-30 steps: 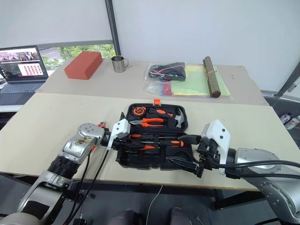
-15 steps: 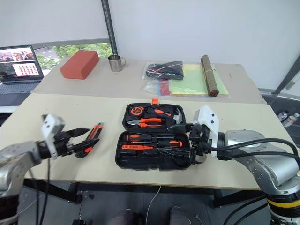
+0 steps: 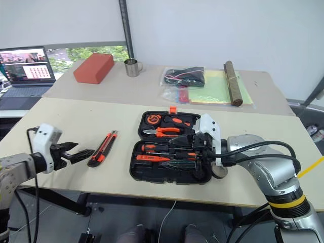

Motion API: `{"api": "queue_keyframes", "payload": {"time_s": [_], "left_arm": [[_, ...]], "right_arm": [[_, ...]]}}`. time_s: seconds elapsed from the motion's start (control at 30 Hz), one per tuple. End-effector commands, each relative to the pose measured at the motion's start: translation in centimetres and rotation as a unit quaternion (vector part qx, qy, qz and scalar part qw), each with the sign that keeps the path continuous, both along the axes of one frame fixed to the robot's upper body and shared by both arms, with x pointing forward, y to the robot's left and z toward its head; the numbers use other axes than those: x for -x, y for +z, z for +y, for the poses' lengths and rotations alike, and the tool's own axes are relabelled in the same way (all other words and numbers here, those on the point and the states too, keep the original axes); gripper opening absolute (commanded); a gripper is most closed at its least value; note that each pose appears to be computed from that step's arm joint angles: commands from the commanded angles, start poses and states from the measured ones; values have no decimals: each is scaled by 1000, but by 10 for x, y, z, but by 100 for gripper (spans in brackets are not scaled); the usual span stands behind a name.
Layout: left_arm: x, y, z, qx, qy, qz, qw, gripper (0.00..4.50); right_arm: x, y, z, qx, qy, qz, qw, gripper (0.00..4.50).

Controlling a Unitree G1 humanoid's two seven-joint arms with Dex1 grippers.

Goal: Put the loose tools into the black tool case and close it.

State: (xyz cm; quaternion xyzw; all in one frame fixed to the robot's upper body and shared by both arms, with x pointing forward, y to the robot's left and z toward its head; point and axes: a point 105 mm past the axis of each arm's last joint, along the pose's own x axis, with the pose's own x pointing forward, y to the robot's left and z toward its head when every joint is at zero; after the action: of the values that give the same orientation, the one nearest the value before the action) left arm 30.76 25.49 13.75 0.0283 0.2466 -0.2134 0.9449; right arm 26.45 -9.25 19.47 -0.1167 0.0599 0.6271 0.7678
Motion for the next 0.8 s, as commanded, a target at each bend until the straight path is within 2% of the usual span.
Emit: {"api": "queue_keyframes", "payload": {"time_s": [0.03, 0.17, 0.27, 0.33, 0.43, 0.5, 0.57, 0.6, 0.7, 0.8], "left_arm": [[-14, -11, -5, -15, 18, 50, 998, 446], [-23, -30, -6, -54, 23, 95, 994, 446], [-23, -37, -8, -64, 4, 97, 993, 373], [-24, -35, -5, -62, 2, 92, 994, 293], [-31, -12, 1, -55, -15, 49, 997, 176], [-37, 26, -11, -36, -91, -25, 995, 157], [-29, 62, -36, -32, -212, -89, 973, 157], [-21, 72, -49, -39, -272, -103, 956, 157], [1, 77, -86, -70, -431, -94, 895, 157], [4, 67, -125, -82, -522, -77, 846, 157]], "right_arm": [[8, 9, 2, -4, 4, -36, 999, 450], [11, 8, 0, -4, -11, -37, 999, 450], [13, 7, -4, -5, -24, -34, 999, 450], [15, 5, -7, -4, -30, -29, 999, 450], [19, 1, -12, 2, -38, -14, 999, 450], [25, -1, -16, 8, -37, 0, 999, 450], [31, -3, -21, 15, -40, 9, 999, 450], [33, -4, -24, 20, -45, 10, 999, 450], [39, -9, -31, 40, -61, 5, 997, 450], [43, -15, -38, 50, -90, 5, 995, 450]]}}
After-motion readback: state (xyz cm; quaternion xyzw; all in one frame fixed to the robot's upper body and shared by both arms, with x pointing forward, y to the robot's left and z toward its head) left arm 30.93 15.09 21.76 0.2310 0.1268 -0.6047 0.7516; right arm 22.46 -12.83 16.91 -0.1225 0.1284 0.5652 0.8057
